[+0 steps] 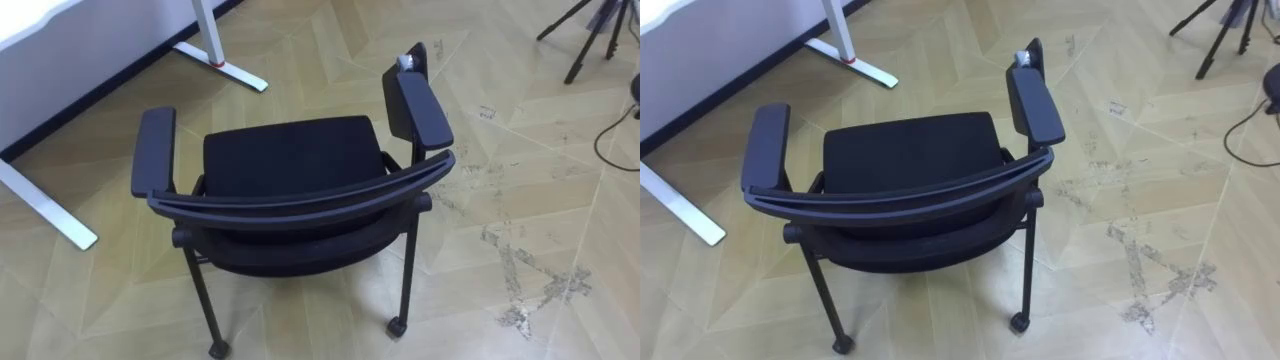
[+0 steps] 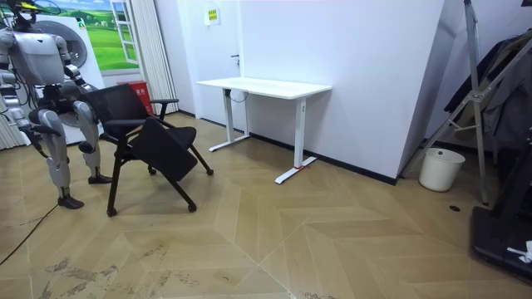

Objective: Push chair

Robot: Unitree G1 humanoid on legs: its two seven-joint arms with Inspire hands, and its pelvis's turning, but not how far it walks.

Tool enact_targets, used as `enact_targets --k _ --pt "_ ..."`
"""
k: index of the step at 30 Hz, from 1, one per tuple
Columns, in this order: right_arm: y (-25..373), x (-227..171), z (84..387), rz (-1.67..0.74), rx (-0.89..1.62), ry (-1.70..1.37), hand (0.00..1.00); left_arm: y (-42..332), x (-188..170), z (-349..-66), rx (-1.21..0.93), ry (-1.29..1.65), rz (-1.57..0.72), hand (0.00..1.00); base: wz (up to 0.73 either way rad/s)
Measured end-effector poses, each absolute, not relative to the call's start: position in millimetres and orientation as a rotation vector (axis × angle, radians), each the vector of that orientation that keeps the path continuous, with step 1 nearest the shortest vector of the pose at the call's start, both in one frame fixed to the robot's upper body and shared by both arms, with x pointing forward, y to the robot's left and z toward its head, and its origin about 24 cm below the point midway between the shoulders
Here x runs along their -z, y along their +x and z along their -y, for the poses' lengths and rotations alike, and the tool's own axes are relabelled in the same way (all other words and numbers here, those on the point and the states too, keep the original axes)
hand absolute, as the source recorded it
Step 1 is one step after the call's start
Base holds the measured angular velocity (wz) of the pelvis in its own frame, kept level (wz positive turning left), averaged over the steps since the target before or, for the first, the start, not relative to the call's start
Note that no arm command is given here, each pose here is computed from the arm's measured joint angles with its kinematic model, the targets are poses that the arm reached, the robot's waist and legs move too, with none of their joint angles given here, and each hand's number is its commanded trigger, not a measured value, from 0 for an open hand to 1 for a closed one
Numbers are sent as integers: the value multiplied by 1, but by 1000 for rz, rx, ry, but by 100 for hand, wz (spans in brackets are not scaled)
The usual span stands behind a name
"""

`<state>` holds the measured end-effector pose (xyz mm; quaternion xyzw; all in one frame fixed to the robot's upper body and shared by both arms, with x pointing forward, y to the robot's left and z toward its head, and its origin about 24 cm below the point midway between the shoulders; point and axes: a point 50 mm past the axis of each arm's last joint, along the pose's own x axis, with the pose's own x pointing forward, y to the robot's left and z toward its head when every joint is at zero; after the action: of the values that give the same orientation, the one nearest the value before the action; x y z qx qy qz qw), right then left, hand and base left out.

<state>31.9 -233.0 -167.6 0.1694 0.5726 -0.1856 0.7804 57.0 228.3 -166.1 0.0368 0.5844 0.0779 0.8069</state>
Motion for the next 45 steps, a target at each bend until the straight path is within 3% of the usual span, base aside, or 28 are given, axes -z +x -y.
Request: enact_targets --k 16,36,43,45 --pt "17 171 226 -1264 496 577 0 49 165 -232 -236 54 -1251 0 0" --pt "12 172 225 -1289 539 600 0 45 165 -235 -313 100 -1261 0 0" --pt "15 171 230 -1276 555 601 0 55 156 -259 -366 321 -1225 0 2" --pt "17 169 238 -1263 565 588 0 75 145 -273 -417 389 -1140 0 0"
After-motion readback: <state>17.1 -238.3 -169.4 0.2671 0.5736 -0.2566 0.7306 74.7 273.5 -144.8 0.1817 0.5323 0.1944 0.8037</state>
